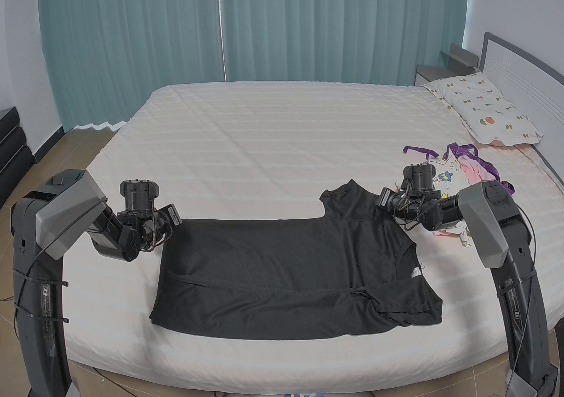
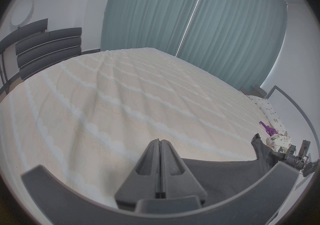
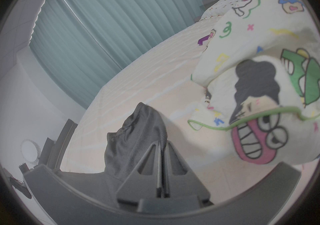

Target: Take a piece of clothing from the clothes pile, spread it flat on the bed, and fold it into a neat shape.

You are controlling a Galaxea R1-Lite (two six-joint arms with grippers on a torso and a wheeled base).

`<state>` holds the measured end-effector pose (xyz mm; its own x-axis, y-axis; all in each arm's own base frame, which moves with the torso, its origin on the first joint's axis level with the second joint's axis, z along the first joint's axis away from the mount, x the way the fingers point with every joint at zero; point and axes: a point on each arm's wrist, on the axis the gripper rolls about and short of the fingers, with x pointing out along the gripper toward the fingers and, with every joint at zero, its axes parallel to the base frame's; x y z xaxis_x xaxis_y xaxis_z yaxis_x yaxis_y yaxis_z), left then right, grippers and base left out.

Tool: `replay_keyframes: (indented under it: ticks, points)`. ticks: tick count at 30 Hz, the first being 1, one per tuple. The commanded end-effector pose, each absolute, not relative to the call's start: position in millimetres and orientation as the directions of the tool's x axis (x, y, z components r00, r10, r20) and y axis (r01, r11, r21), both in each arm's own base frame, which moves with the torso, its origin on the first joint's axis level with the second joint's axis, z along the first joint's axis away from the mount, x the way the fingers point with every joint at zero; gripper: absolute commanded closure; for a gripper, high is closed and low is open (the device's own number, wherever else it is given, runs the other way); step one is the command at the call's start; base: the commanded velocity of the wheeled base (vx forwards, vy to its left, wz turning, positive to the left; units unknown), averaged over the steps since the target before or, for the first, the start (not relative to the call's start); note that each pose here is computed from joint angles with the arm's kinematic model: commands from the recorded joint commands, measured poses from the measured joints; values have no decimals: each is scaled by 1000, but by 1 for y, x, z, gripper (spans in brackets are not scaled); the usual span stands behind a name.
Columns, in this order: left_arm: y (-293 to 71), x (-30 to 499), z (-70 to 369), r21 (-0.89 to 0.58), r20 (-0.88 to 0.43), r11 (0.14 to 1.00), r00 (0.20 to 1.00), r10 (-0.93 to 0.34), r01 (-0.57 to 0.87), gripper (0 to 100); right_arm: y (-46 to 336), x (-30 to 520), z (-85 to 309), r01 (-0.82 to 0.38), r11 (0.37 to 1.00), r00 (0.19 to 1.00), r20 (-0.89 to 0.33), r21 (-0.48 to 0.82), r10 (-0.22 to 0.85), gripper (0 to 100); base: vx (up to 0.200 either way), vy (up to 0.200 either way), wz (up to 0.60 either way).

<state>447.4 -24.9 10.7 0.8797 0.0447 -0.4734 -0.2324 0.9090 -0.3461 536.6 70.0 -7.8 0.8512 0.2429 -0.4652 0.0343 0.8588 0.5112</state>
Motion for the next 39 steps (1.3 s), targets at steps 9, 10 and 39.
replay_keyframes:
  ticks: [9,10,39]
  points:
    - [-18,453,17,-363,-446,900,893,58,-240,100,43,516,15,22,854,899,-383,520,210,100,0,0,0]
    - [-18,453,17,-363,-446,900,893,58,-240,100,43,516,15,22,854,899,-383,520,210,100,0,0,0]
    - [-10,434,29,-359,-464,896,883,71,-260,100,28,456,36,-63,846,922,-294,529,253,100,0,0,0]
